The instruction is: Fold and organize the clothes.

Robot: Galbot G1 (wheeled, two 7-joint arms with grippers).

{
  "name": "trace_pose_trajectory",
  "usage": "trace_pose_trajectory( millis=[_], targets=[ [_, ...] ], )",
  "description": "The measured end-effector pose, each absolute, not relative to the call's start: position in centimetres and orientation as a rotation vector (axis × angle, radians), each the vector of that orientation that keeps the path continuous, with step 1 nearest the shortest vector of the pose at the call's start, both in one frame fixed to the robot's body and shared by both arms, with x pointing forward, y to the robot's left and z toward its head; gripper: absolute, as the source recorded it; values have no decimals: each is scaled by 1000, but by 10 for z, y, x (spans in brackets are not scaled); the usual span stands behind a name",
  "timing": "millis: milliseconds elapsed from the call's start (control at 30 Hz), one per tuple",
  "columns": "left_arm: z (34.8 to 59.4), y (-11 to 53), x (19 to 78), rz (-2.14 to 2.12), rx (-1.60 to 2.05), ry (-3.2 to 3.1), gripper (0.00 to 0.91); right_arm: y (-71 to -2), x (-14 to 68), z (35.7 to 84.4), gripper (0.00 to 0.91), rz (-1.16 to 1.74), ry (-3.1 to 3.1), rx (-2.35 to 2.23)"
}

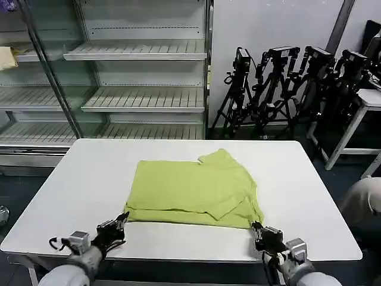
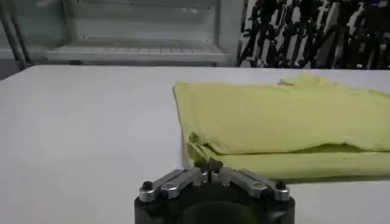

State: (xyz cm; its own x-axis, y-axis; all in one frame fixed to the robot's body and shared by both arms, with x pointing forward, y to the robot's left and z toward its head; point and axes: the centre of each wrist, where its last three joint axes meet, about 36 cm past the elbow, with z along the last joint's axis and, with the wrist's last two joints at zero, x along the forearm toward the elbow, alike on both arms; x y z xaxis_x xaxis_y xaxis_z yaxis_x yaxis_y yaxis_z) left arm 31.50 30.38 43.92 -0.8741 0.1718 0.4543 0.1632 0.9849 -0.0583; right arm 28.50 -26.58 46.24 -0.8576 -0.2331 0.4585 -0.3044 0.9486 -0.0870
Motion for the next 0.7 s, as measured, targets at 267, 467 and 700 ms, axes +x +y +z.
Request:
trace_pose_trajectory(
  millis=[267, 467, 700],
  targets=[
    [449, 313, 286, 0, -213, -2636, 20, -257, 253, 476, 40, 232, -2630, 394],
    [460, 319, 270, -66, -205, -2626, 907, -256, 240, 490, 907, 269, -2619, 407],
    [482, 323, 266, -124, -227, -2668, 907, -256, 242, 507, 907, 293, -2663, 411]
  ],
)
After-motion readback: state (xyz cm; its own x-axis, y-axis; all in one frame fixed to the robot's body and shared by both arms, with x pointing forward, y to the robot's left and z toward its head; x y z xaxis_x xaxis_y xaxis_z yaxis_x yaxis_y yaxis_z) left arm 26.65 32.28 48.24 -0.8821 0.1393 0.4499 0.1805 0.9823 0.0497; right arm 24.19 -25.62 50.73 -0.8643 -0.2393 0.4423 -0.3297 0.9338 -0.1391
